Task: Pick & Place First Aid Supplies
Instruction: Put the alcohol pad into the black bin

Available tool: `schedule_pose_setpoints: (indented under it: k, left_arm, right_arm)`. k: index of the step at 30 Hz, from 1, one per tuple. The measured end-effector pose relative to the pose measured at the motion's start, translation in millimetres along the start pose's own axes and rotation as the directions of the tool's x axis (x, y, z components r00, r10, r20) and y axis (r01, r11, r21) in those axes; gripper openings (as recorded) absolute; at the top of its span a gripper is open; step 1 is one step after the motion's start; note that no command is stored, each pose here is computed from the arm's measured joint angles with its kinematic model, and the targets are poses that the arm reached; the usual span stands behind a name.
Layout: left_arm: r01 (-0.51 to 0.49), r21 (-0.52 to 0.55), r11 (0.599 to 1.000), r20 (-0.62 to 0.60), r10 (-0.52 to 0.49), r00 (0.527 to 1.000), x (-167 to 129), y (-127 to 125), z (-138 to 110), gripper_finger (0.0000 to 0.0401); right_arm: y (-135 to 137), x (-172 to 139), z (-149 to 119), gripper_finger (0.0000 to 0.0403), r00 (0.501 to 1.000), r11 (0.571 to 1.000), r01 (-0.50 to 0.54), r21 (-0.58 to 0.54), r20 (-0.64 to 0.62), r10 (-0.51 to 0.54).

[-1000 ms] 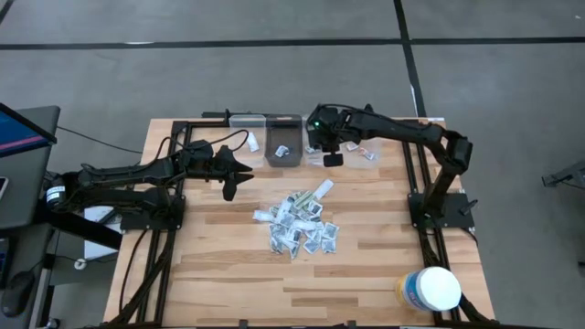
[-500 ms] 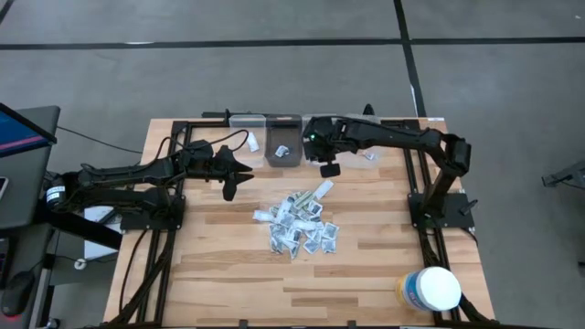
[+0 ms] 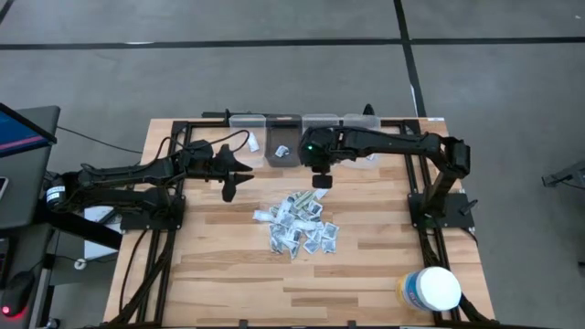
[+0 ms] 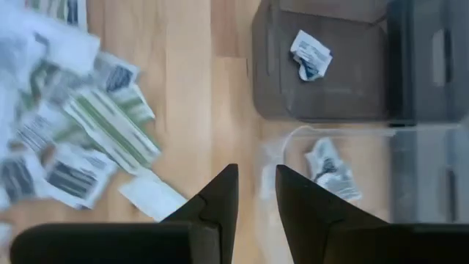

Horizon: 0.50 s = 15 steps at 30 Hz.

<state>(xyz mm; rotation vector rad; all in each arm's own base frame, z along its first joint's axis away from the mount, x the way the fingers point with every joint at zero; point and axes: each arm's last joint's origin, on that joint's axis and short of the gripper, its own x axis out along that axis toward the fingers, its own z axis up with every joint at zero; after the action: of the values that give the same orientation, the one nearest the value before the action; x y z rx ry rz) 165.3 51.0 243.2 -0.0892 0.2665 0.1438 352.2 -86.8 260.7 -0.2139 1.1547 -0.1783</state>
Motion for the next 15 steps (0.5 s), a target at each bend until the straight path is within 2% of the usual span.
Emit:
schedule_pose_setpoints:
  k: [5, 8, 12, 15]
  left_arm:
    - [0.058, 0.148, 0.987, -0.001, -0.059, 0.998, 0.0, -1.7, -0.1, 0.0131]
    - [0.096, 0.223, 0.97, -0.002, -0.098, 0.995, -0.1, -2.9, -0.1, 0.0131]
    - [0.177, 0.248, 0.953, 0.01, -0.185, 0.983, -0.1, -7.4, 1.3, 0.0131]
    - [0.217, 0.208, 0.954, 0.021, -0.226, 0.974, 0.9, -17.4, 2.7, 0.0131]
  right_arm:
    - [8.1, -1.3, 2.1, 0.0086, 1.0, 0.987, -0.013, 0.158, 0.004, 0.012]
    - [18.4, -3.0, 3.8, 0.0086, 1.0, 0.979, -0.026, 0.203, 0.0, 0.027]
    - [40.2, -7.1, 2.3, 0.0086, 0.997, 0.987, -0.04, 0.154, -0.052, 0.048]
    - [56.7, -6.5, -1.6, 0.0086, 0.996, 0.996, -0.035, 0.084, -0.077, 0.042]
